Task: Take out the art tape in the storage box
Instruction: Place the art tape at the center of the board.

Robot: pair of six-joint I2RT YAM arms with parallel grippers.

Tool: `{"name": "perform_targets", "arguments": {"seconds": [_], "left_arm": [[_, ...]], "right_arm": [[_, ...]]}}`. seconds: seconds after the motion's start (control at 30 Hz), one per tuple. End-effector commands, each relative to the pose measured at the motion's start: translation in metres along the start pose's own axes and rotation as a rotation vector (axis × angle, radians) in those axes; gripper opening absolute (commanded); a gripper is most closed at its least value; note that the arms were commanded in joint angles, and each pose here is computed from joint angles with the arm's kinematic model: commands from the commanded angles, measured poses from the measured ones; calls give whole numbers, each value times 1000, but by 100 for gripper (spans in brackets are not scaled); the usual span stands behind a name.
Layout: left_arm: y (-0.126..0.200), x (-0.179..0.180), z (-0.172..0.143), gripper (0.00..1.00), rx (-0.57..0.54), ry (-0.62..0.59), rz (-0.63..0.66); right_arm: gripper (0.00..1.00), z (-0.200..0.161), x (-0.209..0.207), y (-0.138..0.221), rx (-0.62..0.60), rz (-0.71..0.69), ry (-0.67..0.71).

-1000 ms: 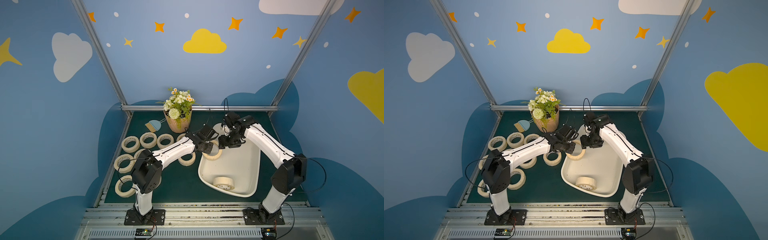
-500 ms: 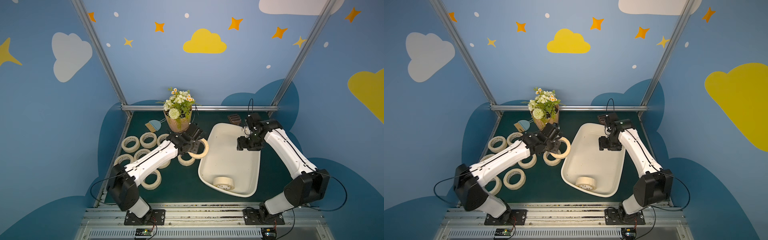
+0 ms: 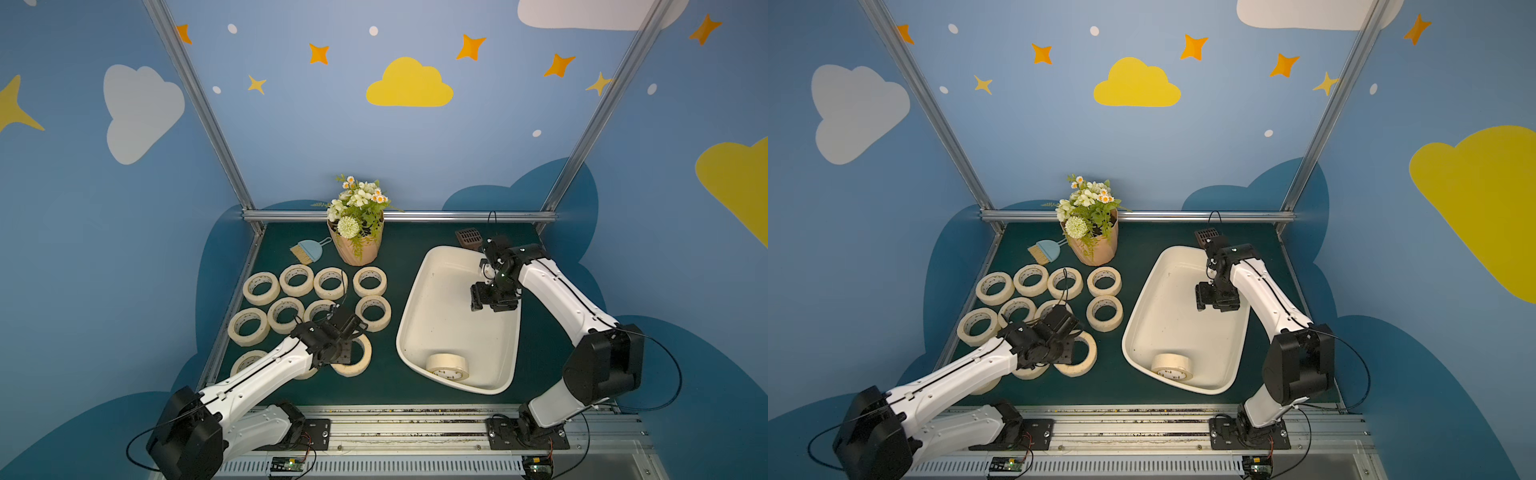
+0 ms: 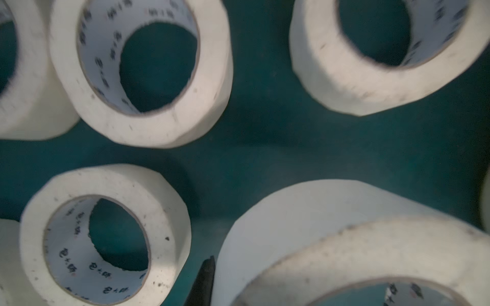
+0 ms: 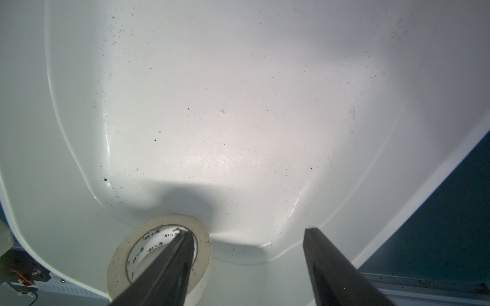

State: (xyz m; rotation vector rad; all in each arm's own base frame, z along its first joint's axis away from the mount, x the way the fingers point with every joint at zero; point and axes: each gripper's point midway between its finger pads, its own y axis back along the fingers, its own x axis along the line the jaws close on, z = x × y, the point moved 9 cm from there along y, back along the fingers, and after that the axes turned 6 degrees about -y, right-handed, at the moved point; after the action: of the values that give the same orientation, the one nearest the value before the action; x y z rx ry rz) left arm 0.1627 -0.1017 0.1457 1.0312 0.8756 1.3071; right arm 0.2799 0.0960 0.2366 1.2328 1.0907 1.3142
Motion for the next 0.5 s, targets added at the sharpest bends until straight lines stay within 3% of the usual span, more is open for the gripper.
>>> {"name": "perform_targets", "arguments": {"seconds": [0.0,0.23,0.47], "left_arm": [[-8,-5,12,4,-85,138,-54],[-39,4,9,4,-72,226,-51],[-54,29,2,4,-8,310,42]], "right_arm": [[71,1,1,-4,9,5,5],[71,-3,2,-10,18,6,7],[71,-7,1,-14,33,9,13]]}}
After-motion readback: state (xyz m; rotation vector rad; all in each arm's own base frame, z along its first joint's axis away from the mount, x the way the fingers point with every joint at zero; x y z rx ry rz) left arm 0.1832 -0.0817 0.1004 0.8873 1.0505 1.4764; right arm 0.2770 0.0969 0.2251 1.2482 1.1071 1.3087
